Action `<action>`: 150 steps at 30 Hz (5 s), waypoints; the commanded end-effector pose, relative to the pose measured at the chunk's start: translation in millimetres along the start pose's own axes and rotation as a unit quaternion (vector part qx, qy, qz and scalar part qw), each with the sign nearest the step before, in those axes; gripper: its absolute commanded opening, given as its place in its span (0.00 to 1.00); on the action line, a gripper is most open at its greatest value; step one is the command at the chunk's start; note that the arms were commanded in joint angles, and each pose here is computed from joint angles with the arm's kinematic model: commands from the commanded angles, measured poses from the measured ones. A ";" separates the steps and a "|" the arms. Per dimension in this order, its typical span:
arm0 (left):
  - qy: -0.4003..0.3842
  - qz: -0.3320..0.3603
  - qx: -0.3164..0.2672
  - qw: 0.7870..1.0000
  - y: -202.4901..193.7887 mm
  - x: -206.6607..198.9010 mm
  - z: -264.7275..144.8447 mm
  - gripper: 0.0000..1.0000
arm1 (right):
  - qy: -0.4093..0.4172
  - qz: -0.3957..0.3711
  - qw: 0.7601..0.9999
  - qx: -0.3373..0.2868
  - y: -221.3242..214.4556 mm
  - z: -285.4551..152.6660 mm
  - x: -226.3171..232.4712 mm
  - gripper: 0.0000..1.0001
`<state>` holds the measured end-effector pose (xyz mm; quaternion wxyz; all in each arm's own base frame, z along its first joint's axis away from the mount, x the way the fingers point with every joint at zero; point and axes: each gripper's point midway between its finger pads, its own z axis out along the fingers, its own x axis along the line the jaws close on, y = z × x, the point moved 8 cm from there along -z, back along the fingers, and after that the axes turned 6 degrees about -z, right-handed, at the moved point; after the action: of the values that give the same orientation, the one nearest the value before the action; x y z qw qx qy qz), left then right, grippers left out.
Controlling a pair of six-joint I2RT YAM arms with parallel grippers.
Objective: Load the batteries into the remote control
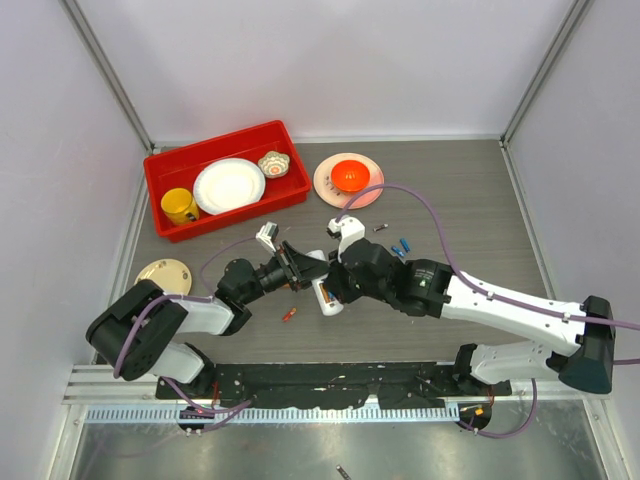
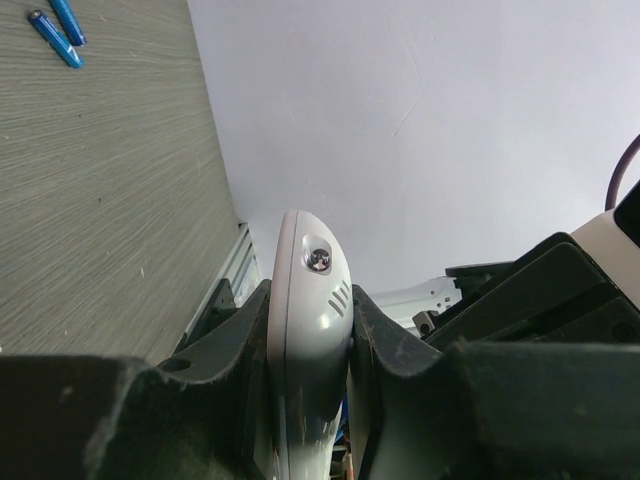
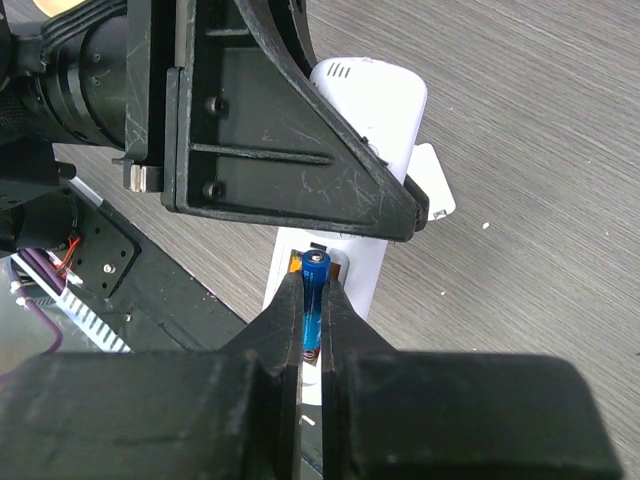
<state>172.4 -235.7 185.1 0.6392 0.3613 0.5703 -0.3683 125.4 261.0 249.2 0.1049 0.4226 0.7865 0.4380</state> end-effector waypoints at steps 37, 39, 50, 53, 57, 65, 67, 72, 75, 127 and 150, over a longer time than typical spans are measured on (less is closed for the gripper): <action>-0.115 0.066 -0.065 0.989 6.7 -50.2 -7.0 0.00 | -0.023 0.023 0.997 0.068 -20.1 11.5 7.7 0.18; -0.115 0.065 -0.064 0.989 5.9 -50.0 -7.2 0.00 | -0.027 0.025 0.997 0.067 -19.5 12.1 7.5 0.22; -0.114 0.063 -0.057 0.990 4.3 -48.7 -7.4 0.00 | -0.030 0.027 0.997 0.059 -14.6 13.4 9.0 0.31; -0.112 0.062 -0.055 0.990 3.9 -47.9 -7.6 0.00 | -0.031 0.028 0.998 0.054 -12.5 12.7 9.4 0.33; -0.111 0.061 -0.054 0.990 3.6 -47.1 -7.3 0.00 | -0.034 0.029 0.998 0.048 -8.8 12.1 9.3 0.35; -0.107 0.055 -0.049 0.992 2.1 -43.2 -7.4 0.00 | -0.040 0.030 0.998 0.027 3.7 5.6 10.2 0.32; -0.108 0.053 -0.048 0.992 2.0 -43.6 -7.1 0.00 | -0.044 0.030 0.998 0.023 5.1 4.8 8.8 0.26; -0.108 0.053 -0.043 0.992 0.2 -43.2 -6.9 0.00 | -0.048 0.023 0.998 0.024 6.2 5.6 7.7 0.08; -0.109 0.053 -0.041 0.992 0.1 -43.5 -6.4 0.00 | -0.058 0.023 0.998 0.013 10.5 2.7 5.2 0.01; -0.101 0.032 -0.051 0.993 8.8 -46.7 10.8 0.00 | -0.017 0.021 0.991 -0.133 -15.5 10.7 -5.8 0.04; -0.111 0.028 -0.073 0.991 12.8 -53.7 12.1 0.00 | -0.043 0.015 0.993 -0.108 -29.4 14.9 -10.5 0.06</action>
<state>183.3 -237.5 191.6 0.6642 0.3295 0.5857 -0.3276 126.5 260.5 234.9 0.1669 0.4292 0.7000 0.5458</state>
